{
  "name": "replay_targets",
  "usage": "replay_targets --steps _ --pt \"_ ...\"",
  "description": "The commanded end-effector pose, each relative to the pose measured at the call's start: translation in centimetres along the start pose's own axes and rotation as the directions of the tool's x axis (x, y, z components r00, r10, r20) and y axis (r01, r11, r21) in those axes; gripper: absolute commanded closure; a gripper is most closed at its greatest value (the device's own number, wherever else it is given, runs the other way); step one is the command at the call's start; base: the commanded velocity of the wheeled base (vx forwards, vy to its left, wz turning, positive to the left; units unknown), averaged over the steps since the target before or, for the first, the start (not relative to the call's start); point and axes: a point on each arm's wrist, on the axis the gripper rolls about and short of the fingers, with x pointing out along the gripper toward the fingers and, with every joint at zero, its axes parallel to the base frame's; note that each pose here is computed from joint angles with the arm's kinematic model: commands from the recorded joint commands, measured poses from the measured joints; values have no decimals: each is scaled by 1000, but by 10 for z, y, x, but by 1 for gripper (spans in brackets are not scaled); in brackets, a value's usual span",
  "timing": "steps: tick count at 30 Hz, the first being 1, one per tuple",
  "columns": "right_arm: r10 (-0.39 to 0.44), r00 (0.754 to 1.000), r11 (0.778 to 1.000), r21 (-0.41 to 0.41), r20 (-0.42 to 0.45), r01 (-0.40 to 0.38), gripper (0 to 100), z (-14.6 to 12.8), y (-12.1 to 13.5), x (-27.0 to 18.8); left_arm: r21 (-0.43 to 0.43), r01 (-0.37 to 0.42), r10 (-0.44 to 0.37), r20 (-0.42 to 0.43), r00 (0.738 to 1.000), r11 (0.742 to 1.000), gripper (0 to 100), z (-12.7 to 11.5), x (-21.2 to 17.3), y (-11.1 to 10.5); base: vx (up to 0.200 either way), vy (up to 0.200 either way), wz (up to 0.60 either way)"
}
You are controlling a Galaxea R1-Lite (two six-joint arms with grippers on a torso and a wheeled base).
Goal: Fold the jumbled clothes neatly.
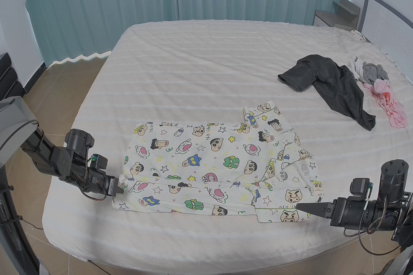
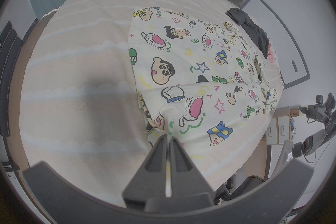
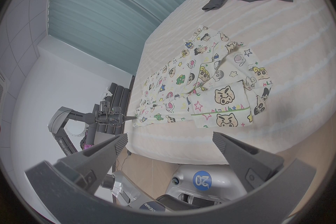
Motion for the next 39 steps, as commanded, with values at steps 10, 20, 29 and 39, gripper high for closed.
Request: replay_targets --steps 10,20,29,39 --pt "-14 1000 1000 1 -8 14 0 0 -3 4 5 -2 2 -19 1000 1000 0 -2 10 -2 0 0 0" --pt "-94 991 995 31 99 91 0 32 -20 13 -61 26 -20 95 995 998 0 -2 -11 -8 0 0 0" --pt "-321 947 942 -113 -26 317 0 41 -93 62 -204 150 -79 320 944 967 0 -4 -59 -25 0 0 0" --pt "-268 962 933 -232 58 274 0 57 -119 102 -318 276 -117 439 891 907 0 -26 -76 -46 0 0 0"
